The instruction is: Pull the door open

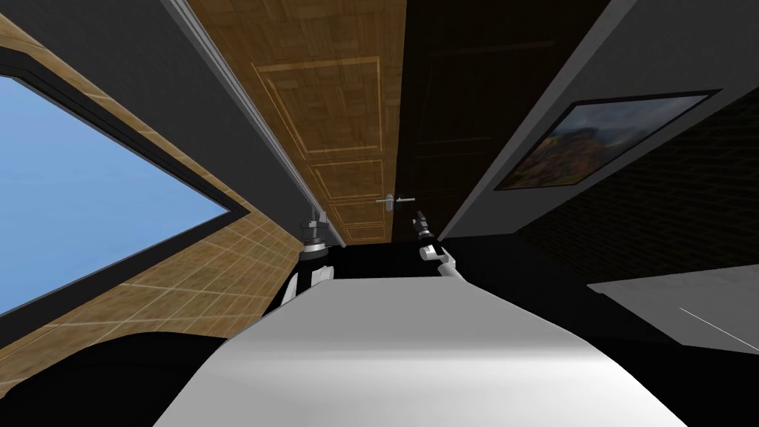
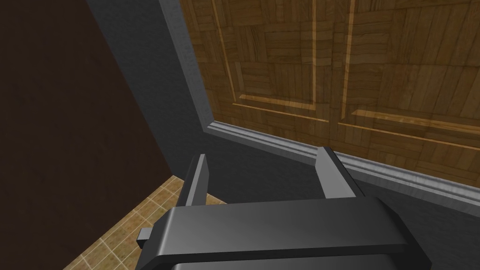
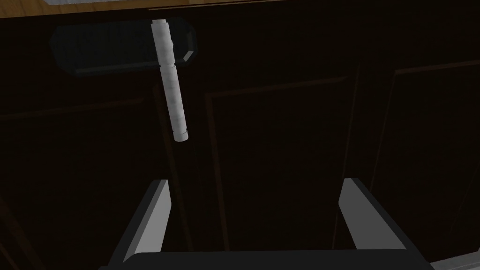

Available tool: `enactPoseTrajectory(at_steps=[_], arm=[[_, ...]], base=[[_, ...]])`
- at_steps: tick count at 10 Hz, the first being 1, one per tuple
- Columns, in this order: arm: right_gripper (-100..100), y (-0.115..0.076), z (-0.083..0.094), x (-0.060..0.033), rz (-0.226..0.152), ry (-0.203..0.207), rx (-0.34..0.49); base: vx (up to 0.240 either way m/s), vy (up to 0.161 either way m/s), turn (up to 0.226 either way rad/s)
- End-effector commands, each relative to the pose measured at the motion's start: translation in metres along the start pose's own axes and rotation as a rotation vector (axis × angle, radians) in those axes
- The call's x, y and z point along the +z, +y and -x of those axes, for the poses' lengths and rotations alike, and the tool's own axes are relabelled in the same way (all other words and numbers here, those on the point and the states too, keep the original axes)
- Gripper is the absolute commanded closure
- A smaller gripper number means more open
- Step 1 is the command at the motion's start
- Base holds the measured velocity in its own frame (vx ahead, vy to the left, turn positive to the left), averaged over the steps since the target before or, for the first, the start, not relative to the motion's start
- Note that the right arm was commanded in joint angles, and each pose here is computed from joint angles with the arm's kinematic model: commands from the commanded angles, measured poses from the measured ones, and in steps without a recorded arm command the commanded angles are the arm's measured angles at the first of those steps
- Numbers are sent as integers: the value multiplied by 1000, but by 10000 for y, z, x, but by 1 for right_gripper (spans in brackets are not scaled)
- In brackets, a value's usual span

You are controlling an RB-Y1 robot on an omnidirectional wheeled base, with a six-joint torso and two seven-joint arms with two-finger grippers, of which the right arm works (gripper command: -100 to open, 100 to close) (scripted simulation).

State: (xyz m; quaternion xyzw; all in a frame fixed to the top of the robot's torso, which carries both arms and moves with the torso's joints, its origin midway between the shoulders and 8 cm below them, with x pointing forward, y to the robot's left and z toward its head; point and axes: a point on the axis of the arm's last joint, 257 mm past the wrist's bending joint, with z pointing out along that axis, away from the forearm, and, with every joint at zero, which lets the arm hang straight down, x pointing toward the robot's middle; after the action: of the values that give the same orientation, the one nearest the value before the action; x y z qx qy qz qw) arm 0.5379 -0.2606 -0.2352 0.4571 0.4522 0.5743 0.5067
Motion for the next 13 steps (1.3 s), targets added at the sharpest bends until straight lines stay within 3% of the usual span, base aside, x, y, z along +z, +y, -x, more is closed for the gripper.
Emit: enactPoseTrajectory(at_steps=[1, 10, 13], arm=[[-100, -118, 74, 44, -33, -6, -12], [-100, -509, 397, 189, -146, -37, -60], [-100, -536, 433, 205, -155, -41, -65]], base=[[125, 11, 18], [116, 18, 11], [68, 13, 5]])
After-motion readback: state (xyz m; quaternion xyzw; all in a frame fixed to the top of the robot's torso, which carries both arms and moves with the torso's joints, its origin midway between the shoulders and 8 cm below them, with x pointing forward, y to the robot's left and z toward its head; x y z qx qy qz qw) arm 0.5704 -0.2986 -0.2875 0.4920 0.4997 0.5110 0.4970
